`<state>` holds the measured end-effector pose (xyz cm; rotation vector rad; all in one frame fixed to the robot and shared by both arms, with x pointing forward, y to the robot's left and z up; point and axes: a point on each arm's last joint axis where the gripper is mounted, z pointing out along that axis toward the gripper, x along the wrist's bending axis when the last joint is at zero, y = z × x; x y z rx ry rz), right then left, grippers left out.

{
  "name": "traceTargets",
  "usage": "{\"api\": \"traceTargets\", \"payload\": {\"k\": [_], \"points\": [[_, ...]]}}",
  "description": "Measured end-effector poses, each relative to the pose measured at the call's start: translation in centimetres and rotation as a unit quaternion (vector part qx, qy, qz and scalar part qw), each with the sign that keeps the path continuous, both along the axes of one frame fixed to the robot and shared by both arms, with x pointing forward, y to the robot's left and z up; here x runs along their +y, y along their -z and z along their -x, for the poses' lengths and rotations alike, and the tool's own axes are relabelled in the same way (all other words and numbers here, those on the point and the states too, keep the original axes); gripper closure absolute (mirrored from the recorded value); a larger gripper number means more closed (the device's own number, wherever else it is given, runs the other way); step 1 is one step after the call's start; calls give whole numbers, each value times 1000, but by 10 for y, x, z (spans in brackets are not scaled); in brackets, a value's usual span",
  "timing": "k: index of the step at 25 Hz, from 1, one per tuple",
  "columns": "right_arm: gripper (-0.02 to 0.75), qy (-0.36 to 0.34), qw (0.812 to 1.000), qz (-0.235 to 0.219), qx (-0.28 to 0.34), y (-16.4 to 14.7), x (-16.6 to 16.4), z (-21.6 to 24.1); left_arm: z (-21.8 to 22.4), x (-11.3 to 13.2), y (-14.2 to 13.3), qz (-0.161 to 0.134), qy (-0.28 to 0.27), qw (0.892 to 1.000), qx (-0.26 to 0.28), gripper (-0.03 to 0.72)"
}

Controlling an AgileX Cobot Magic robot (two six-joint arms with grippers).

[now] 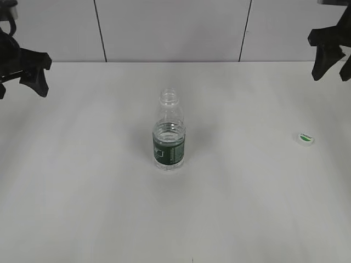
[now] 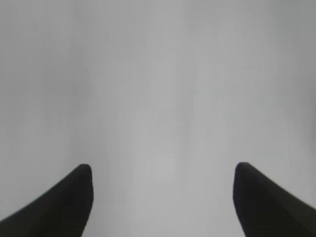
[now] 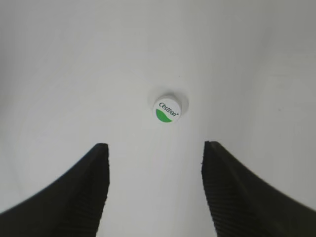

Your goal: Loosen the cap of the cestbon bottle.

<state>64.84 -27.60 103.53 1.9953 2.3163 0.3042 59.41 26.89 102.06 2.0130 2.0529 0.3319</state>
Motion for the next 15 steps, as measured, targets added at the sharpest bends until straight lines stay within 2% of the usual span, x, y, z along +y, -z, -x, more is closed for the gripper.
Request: {"api": "traceTargets", "payload": {"k": [2, 8, 15], "points": [[281, 0, 1000, 0, -6, -5, 0, 2, 1, -1, -3, 6, -3, 1000, 8, 155], [281, -1, 999, 9, -44, -36, -2, 15, 9, 0, -3, 1, -3, 998, 58, 155], [281, 5, 997, 11, -77, -71, -4, 56, 18, 2, -2, -12, 9, 994, 110, 155]]}}
